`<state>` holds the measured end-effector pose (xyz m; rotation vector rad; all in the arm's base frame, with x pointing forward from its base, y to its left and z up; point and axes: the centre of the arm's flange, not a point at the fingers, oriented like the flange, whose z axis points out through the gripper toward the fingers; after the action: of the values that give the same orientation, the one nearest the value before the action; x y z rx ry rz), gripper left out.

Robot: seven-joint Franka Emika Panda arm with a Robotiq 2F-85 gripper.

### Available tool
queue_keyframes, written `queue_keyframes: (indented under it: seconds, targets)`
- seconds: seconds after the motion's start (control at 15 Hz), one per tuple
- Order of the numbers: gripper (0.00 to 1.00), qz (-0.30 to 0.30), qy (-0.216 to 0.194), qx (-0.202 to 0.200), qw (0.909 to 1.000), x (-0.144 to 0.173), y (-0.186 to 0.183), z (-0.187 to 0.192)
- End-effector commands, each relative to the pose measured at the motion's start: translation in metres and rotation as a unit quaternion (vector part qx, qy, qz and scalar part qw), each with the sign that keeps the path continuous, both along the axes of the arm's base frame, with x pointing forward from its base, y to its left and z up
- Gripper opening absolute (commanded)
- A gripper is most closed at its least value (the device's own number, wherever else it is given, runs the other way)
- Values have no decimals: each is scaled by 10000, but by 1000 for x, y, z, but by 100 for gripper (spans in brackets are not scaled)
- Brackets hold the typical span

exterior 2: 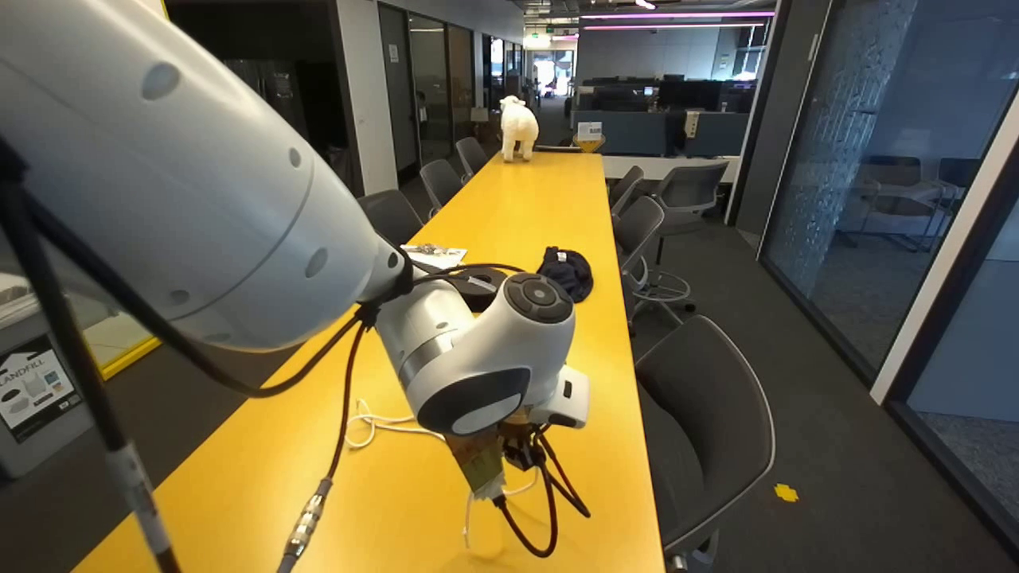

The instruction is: Move the rope slightly up on the table

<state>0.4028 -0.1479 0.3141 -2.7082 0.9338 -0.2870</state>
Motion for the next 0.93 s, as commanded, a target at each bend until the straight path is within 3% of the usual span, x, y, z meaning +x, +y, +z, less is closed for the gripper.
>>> queue_keyframes:
  seconds: [0.0, 0.27, 0.47, 0.87]
  targets:
    - [1, 299, -252, 121, 9992, 27, 25, 4]
    - [1, 380, -916, 542, 9936, 45, 52, 6]
    - [1, 176, -1333, 894, 9869, 37, 50, -12]
    - [1, -287, -1186, 939, 9881, -21, 9, -89]
